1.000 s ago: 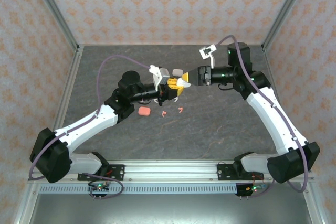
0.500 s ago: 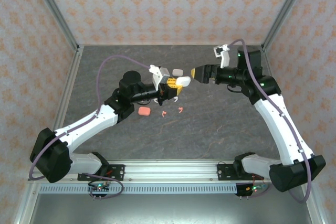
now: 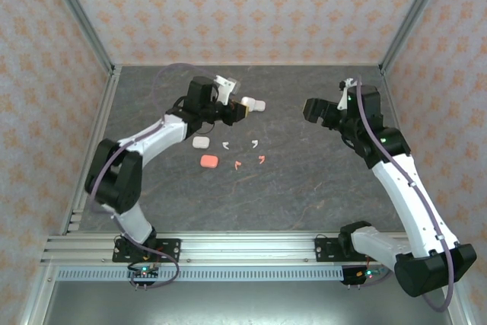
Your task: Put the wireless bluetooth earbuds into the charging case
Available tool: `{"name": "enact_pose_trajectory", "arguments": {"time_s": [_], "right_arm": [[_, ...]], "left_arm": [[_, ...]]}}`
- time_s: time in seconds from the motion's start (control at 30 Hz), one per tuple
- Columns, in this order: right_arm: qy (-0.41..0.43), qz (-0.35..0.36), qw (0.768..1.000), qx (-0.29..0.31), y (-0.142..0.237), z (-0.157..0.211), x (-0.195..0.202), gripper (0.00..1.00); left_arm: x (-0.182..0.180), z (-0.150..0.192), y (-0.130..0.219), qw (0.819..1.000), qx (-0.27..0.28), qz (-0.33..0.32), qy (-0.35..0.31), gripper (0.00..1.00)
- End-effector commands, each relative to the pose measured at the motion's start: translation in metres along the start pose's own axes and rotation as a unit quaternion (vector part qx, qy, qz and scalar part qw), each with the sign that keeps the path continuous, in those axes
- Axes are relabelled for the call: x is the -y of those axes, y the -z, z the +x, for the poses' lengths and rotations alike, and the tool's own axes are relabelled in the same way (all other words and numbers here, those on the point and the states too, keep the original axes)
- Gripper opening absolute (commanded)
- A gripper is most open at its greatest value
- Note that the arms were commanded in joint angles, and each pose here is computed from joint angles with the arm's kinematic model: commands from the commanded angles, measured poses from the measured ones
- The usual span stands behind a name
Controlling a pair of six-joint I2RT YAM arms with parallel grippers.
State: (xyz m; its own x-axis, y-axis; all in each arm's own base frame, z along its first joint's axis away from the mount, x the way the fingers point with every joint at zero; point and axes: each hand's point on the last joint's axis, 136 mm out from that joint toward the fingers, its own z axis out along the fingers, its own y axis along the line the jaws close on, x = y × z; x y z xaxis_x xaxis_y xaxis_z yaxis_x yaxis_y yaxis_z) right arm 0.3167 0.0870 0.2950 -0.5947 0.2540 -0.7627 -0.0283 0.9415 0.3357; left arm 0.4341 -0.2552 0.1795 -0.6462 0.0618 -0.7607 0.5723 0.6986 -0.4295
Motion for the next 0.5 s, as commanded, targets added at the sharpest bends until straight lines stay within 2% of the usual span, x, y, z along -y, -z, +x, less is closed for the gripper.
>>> {"name": "enact_pose_trajectory", "arguments": {"time_s": [0.0,0.13,0.37,0.4,0.47], "right_arm": [[-0.002,0.040,0.999,0.035,0.011,-0.008,0.016,0.99],[0.006,0.043,0.998,0.038,0.014,-0.009,0.017,0.99],[0.020,0.032,0.998,0.041,0.020,-0.008,0.014,0.99],[0.026,0.023,0.999,0.040,0.021,-0.007,0.011,0.99],[0.033,0.009,0.999,0.038,0.022,-0.007,0.006,0.99]], "left_arm": [[-0.047,0.009,-0.011,0.994,-0.044,-0.057,0.084,0.00],[-0.079,0.032,-0.042,0.984,-0.097,-0.072,0.133,0.00],[-0.107,0.049,-0.073,0.974,-0.123,-0.086,0.170,0.00],[-0.110,0.052,-0.075,0.973,-0.126,-0.088,0.174,0.02],[-0.117,0.055,-0.078,0.970,-0.129,-0.096,0.182,0.16]]}}
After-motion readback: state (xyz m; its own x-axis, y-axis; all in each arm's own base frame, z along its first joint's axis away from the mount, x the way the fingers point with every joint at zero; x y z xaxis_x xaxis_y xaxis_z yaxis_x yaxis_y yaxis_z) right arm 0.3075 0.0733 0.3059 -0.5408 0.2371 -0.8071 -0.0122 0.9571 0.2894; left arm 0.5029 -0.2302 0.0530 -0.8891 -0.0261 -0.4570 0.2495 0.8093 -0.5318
